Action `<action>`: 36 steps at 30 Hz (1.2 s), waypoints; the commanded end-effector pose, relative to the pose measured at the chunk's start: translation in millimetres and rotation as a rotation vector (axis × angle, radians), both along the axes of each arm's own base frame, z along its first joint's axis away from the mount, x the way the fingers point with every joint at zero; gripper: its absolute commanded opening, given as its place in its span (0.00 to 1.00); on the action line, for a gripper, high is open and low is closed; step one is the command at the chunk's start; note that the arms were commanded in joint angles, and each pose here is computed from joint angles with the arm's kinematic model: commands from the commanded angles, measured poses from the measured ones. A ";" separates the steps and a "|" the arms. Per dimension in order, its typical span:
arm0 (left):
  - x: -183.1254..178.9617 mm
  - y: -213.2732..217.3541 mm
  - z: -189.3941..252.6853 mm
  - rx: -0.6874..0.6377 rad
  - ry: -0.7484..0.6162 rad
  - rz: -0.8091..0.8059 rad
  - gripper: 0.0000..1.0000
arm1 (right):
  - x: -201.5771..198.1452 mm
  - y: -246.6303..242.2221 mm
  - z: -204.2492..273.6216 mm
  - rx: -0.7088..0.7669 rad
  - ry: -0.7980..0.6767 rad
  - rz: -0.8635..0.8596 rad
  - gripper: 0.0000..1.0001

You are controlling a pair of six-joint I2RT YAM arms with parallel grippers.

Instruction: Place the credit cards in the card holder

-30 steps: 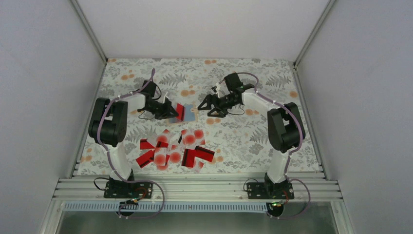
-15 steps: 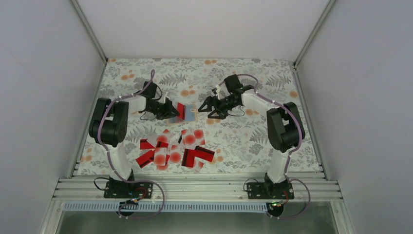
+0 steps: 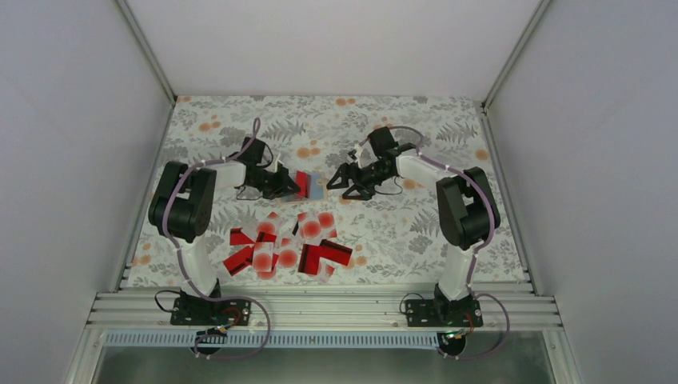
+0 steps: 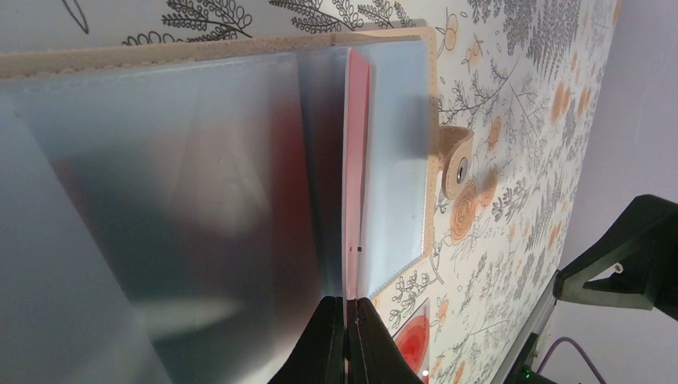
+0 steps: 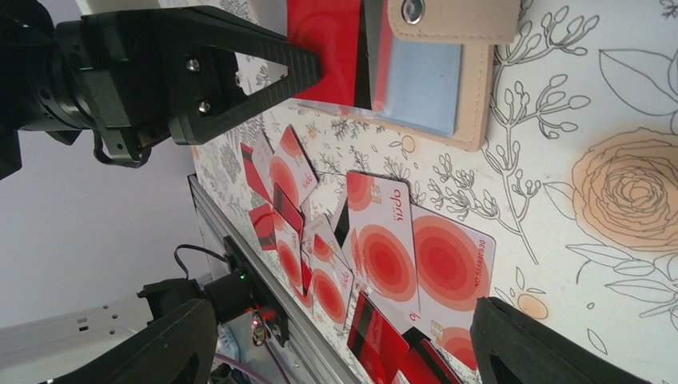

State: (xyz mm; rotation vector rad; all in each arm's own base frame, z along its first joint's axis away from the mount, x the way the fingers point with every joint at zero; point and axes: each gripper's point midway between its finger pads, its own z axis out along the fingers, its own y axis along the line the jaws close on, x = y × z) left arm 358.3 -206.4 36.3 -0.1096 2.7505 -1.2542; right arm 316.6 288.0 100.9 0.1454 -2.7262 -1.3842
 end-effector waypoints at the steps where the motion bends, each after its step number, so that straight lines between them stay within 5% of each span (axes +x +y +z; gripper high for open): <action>1: -0.9 0.6 -3.1 0.023 0.001 0.035 0.02 | -4.3 0.1 -5.5 -0.001 0.000 0.011 0.80; 7: -0.7 -4.3 -4.5 0.027 0.003 0.048 0.02 | 8.3 -3.4 -16.3 -0.043 -0.038 -0.052 0.75; 23: -4.2 -9.5 -10.4 0.056 0.020 0.032 0.02 | 57.8 10.8 -57.4 -0.115 -0.118 -0.108 0.36; 36: -12.9 -14.6 -13.5 0.053 0.055 0.020 0.02 | 47.1 22.2 -80.8 -0.087 -0.062 -0.094 0.29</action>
